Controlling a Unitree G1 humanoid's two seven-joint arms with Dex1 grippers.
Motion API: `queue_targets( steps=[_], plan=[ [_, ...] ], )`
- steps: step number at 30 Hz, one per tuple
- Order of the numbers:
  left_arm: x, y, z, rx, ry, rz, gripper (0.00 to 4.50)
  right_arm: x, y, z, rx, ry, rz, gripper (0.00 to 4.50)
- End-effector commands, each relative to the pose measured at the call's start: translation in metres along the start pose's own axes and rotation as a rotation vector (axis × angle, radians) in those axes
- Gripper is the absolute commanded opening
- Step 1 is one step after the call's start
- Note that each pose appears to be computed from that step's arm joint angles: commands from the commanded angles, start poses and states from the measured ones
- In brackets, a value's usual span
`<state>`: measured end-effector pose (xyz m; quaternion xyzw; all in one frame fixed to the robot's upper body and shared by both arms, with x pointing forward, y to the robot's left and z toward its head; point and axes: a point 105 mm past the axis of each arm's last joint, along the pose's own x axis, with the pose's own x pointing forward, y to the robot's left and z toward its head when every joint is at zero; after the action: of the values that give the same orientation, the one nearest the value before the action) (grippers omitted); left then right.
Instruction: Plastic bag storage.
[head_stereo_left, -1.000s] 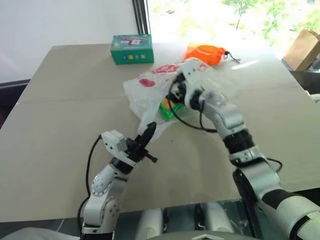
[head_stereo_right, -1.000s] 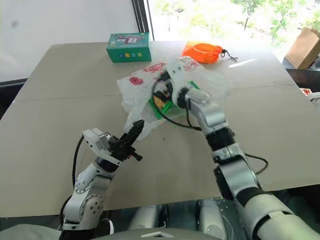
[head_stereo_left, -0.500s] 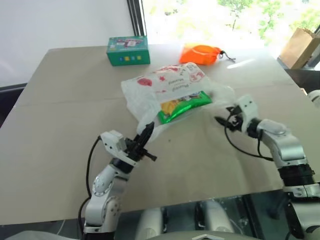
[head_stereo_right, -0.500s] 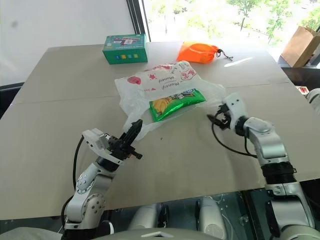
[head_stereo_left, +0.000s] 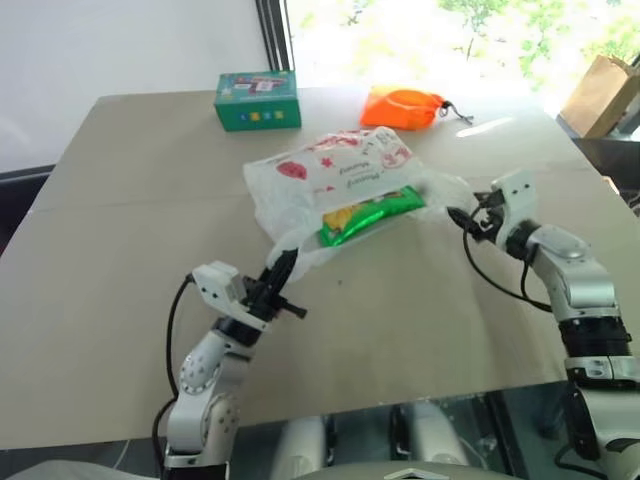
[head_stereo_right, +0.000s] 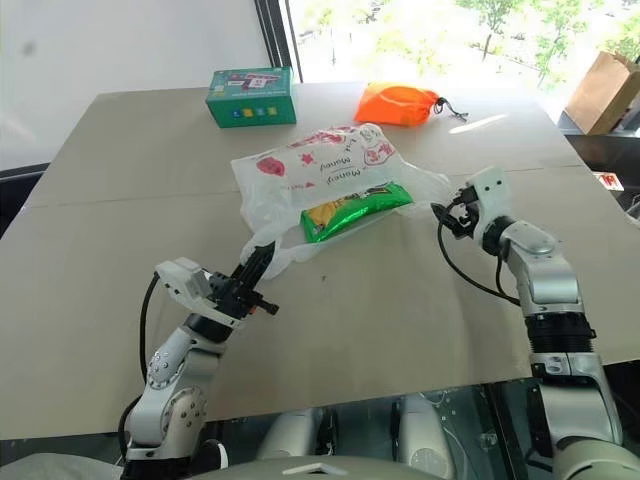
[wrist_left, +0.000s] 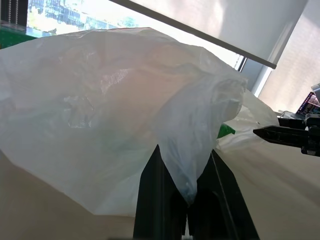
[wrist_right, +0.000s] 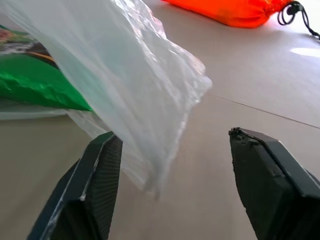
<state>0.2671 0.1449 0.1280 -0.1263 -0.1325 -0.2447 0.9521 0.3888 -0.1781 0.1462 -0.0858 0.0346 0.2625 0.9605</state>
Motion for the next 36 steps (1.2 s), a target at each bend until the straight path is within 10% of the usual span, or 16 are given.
queue_targets(
  steps=[1,5,10,17,22,28,34,36],
  plan=[
    [0.004,-0.004,0.012,0.035,-0.038,-0.018,0.0,-0.005,0.0,0.018,-0.045,-0.061,0.016,1.74],
    [0.02,0.013,0.016,0.071,-0.003,0.008,0.0,-0.007,-0.007,0.029,-0.019,-0.087,0.009,0.05],
    [0.075,0.06,0.062,0.162,-0.074,0.126,0.0,0.003,-0.026,0.086,-0.048,-0.216,-0.05,0.05],
    [0.157,0.092,0.217,0.232,-0.396,0.189,0.0,-0.014,-0.06,0.229,0.024,-0.676,-0.206,0.05],
    [0.172,0.079,0.247,0.29,-0.45,0.12,0.0,-0.016,-0.063,0.234,-0.023,-0.697,-0.203,0.05],
    [0.14,0.066,0.177,0.365,-0.281,0.012,0.0,-0.023,-0.042,0.172,-0.011,-0.546,-0.043,0.05],
    [0.05,0.036,0.079,0.256,0.067,-0.081,0.0,-0.06,0.009,0.075,0.128,-0.204,0.208,2.32],
    [0.019,0.03,0.051,0.241,0.194,-0.093,0.86,-0.072,0.022,0.043,0.163,-0.089,0.247,3.27]
  ],
)
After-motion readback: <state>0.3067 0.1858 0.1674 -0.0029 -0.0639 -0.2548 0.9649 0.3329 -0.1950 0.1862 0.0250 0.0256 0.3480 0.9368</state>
